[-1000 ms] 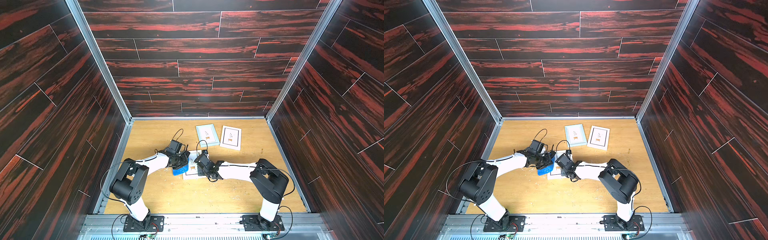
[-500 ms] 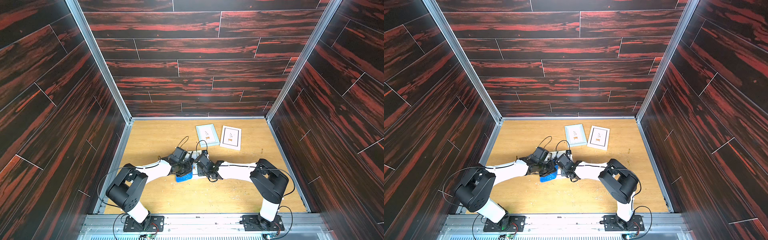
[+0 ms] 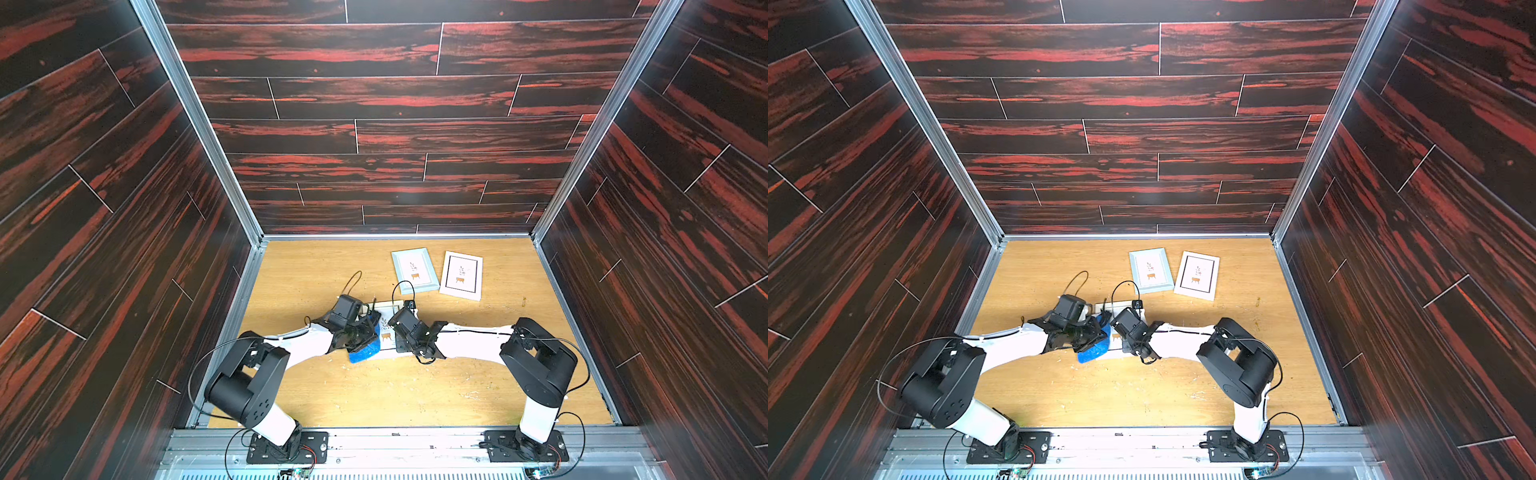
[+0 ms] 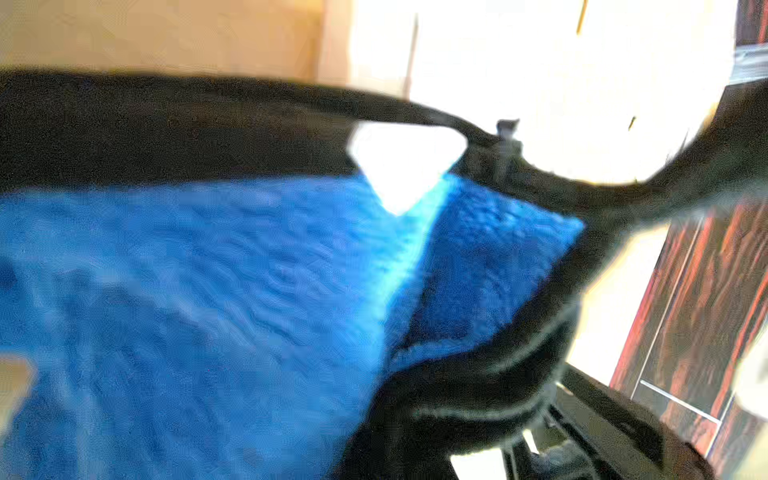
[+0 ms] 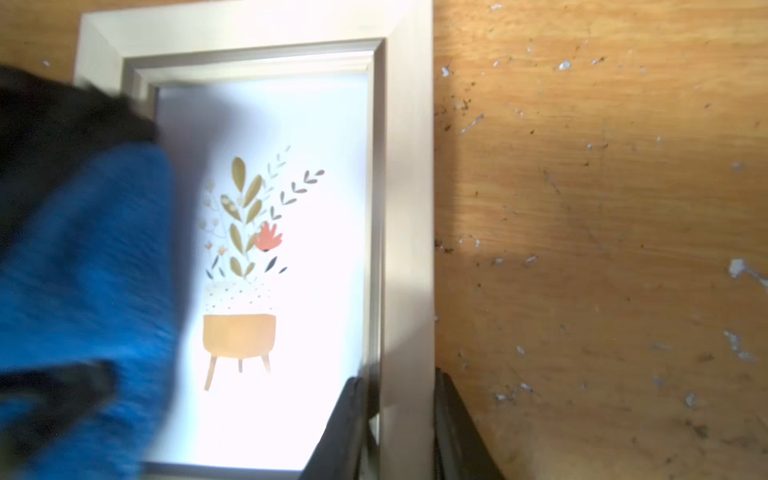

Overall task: Wipe the picture frame with a cloth
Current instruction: Wipe the dirt from the picture frame.

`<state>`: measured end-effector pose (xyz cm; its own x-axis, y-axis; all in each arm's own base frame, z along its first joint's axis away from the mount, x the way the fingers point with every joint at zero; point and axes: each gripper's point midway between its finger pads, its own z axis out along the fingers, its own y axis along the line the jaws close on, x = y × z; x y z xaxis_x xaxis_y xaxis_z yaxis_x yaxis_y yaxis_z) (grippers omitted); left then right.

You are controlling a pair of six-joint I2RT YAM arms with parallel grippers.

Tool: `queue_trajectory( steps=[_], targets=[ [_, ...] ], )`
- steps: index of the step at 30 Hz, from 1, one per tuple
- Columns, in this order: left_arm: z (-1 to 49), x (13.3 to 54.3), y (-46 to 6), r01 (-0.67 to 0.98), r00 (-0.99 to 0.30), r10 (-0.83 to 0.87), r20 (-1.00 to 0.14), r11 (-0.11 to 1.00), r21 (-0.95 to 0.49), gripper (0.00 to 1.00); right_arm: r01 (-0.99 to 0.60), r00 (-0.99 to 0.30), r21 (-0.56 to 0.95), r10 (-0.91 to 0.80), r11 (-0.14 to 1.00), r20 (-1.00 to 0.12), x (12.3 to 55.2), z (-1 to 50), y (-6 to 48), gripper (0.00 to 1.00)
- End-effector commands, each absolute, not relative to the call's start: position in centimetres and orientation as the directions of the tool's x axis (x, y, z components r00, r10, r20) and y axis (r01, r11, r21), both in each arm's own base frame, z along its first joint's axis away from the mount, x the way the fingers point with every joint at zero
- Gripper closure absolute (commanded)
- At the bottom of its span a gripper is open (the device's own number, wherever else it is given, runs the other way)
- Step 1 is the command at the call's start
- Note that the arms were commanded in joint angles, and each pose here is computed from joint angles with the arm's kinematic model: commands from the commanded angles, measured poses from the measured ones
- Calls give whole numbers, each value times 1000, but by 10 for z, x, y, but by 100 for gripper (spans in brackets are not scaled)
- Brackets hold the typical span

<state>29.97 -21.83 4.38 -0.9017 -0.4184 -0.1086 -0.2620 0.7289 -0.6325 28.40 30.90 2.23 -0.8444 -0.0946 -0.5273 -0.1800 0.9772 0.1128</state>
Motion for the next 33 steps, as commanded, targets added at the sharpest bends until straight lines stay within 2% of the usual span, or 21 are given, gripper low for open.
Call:
queue_trajectory(
  steps=[1,6,10,16,23,25,31,33],
  targets=[
    [45,290,-237,-212,-924,-364,-121,748,-629,100,-165,-856,25,-130,986,-500,279,14,289,99],
    [43,300,-263,-199,-926,-361,-107,711,-675,100,-164,-857,27,-129,986,-499,279,15,289,99],
    [55,323,-255,-136,-912,-347,-219,759,-637,100,-168,-856,29,-131,985,-500,278,15,289,99],
    [82,373,-273,2,-870,-350,-347,702,-712,100,-166,-855,39,-124,985,-503,278,16,290,99],
    [57,403,-297,-20,-886,-354,-301,676,-737,100,-163,-855,33,-125,986,-503,276,16,286,99],
    [51,408,-286,-43,-870,-374,-321,706,-707,100,-161,-855,33,-122,986,-503,276,16,286,99],
    [34,391,-201,-172,-853,-402,-334,819,-547,100,-158,-854,31,-121,987,-506,275,16,284,99],
    [35,384,-190,-169,-857,-379,-349,846,-505,100,-159,-854,29,-123,987,-506,276,16,283,99]
  ],
)
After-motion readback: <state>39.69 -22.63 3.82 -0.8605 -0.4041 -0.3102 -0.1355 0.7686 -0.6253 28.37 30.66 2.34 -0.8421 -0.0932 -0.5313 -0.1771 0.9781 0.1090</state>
